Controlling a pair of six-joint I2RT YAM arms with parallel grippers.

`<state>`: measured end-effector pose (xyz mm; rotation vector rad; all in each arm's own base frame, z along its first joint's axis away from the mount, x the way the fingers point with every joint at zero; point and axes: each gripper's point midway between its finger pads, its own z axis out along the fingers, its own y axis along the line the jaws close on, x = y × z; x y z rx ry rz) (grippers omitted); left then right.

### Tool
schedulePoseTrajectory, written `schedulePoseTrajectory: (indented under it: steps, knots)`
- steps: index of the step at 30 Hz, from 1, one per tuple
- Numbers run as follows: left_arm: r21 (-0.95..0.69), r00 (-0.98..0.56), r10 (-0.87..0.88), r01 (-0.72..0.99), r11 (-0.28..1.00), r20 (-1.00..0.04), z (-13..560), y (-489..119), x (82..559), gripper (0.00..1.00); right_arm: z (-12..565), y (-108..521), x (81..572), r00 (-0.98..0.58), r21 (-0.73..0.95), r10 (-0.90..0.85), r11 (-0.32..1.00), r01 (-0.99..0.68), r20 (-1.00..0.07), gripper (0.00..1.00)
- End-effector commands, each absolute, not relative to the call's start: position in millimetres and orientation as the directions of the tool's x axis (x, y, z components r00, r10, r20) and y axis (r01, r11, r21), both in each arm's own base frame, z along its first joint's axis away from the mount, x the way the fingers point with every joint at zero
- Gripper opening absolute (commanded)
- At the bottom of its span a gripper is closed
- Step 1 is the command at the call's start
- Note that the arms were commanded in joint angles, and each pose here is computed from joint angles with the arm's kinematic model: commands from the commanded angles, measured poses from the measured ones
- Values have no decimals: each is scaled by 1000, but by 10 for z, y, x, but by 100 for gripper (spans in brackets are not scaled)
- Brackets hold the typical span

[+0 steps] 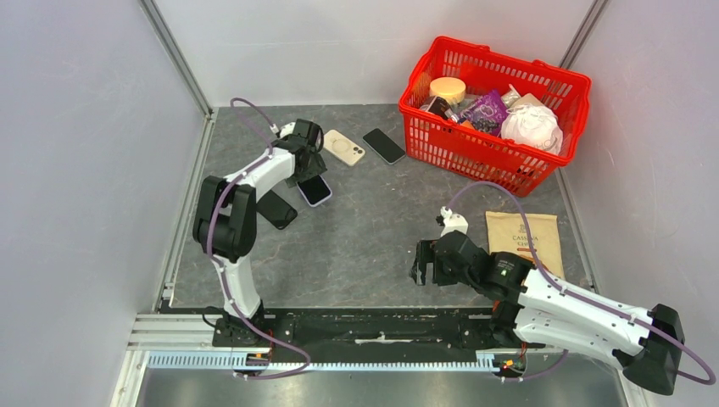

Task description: Put the phone into the phone case

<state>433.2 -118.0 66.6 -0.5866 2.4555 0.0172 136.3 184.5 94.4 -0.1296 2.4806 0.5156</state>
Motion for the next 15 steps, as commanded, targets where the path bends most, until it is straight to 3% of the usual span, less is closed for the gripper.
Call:
schedulePoseTrajectory:
  steps: [1, 15]
  knots:
    - [-171, -681, -470, -460, 871, -561, 723, -1049, 4549, 36, 957, 1894, 1382, -816, 362, 49, 910, -201, -576, 92]
    - [-131, -682, -501, -518, 845, -534, 485, -736, 4636, 37, 904, 1920, 1369, -824, 368, 46, 908, -202, -565, 93]
